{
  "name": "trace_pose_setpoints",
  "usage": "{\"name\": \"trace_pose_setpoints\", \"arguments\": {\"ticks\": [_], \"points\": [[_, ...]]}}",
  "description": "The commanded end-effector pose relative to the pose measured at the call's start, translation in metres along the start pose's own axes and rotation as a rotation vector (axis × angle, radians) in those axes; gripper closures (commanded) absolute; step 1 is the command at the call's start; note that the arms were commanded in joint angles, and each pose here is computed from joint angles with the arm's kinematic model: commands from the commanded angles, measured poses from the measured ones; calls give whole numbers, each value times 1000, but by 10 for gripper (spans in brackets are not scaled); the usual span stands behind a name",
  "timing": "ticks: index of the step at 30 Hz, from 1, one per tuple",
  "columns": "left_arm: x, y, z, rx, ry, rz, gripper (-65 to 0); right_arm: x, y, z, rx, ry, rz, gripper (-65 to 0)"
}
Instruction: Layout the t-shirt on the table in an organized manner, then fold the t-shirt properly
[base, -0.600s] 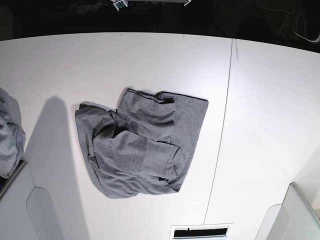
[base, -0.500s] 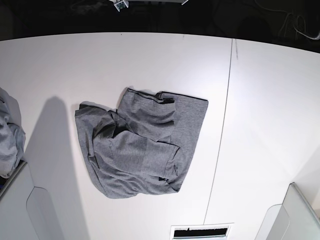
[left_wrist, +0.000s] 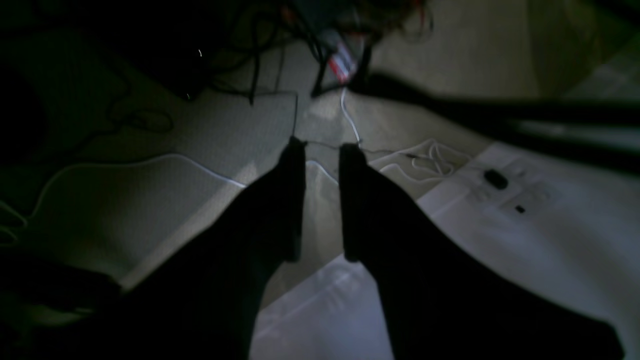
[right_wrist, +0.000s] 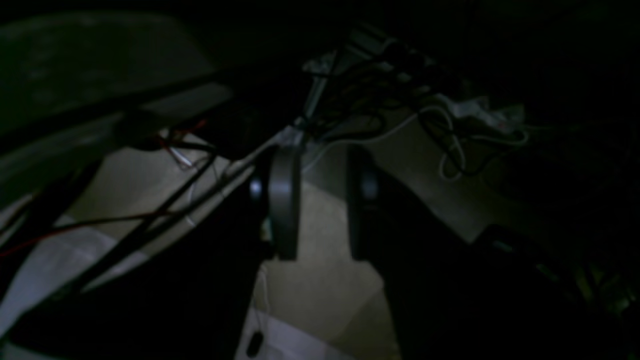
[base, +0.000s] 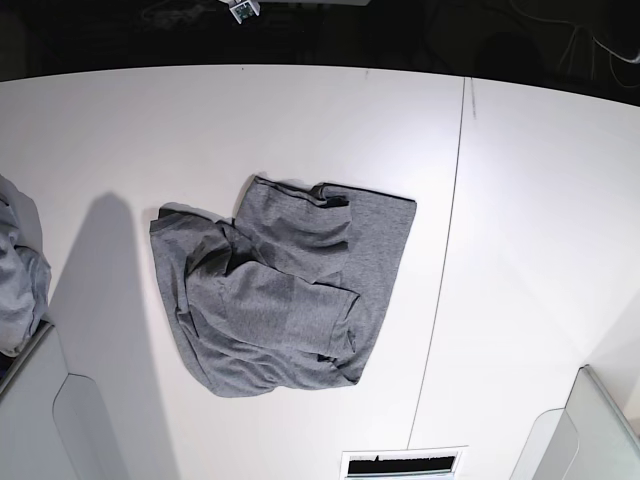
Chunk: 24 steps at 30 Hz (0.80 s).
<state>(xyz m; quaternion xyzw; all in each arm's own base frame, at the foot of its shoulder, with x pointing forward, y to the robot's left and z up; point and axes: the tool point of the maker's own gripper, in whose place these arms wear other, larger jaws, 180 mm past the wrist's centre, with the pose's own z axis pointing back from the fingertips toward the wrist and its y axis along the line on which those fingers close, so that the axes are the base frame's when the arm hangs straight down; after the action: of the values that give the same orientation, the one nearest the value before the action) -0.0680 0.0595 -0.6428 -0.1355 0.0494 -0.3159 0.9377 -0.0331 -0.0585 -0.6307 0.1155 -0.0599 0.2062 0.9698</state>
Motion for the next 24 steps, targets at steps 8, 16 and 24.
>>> {"name": "trace_pose_setpoints", "arguments": {"ticks": [8, 16, 24], "points": [[-3, 25, 28, 62, -128, 134, -153, -7, 11, 30, 8, -83, 20, -167], [2, 68, 89, 187, -314, 227, -153, 18, 7, 79, -13, -209, 85, -167], [14, 109, 186, 351, -461, 206, -154, 61, 6, 139, -23, -313, 143, -167]]}}
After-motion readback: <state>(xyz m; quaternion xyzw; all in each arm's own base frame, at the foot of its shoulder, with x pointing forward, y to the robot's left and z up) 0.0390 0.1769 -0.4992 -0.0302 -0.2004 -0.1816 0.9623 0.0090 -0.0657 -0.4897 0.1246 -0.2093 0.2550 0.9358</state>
